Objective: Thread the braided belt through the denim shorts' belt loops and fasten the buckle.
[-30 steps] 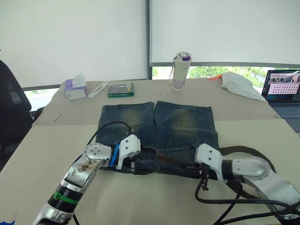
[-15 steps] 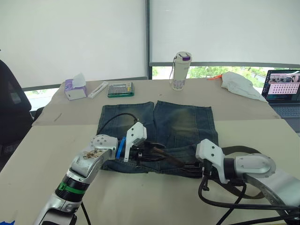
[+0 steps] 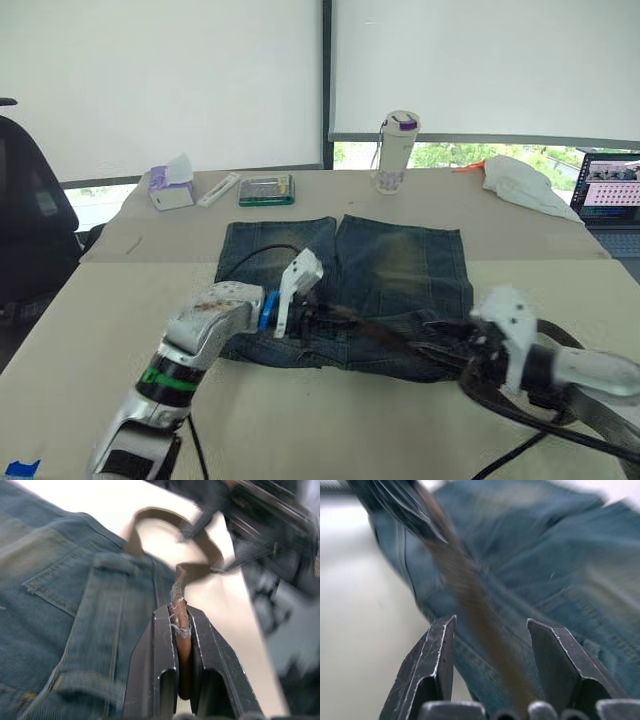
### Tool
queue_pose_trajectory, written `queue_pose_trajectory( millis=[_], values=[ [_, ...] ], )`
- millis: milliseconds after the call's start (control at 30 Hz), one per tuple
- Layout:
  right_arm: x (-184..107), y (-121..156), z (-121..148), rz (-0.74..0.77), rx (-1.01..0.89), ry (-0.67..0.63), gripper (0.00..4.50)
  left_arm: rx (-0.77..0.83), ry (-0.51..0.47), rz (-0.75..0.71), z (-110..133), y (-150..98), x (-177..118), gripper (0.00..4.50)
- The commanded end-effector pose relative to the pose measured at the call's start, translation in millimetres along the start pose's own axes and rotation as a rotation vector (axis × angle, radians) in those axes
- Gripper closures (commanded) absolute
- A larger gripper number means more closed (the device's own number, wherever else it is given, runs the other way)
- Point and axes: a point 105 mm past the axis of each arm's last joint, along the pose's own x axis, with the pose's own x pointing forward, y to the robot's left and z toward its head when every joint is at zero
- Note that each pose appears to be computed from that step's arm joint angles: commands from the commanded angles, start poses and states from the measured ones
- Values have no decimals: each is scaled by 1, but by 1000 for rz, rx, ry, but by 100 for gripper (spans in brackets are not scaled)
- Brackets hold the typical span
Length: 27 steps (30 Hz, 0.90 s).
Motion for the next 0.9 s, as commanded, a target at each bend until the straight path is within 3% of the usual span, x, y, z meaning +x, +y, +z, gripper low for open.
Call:
queue_pose_trajectory(
  millis=[33, 200, 367, 700, 900],
  values=[
    [-3, 34, 13, 50, 147, -140, 215, -175, -109, -43, 34, -3, 10, 450],
    [11, 29, 11, -80, 327, -230, 215, -356, -181, -144, 58, -13, 21, 450],
    [20, 12, 14, -210, 468, -339, 215, -391, -178, -193, 65, -23, 21, 450],
    [21, 13, 51, -133, 639, -603, 215, -391, -151, -209, 60, -33, 17, 450],
    [26, 8, 54, -140, 659, -601, 215, -390, -160, -205, 59, -34, 17, 450]
  ],
)
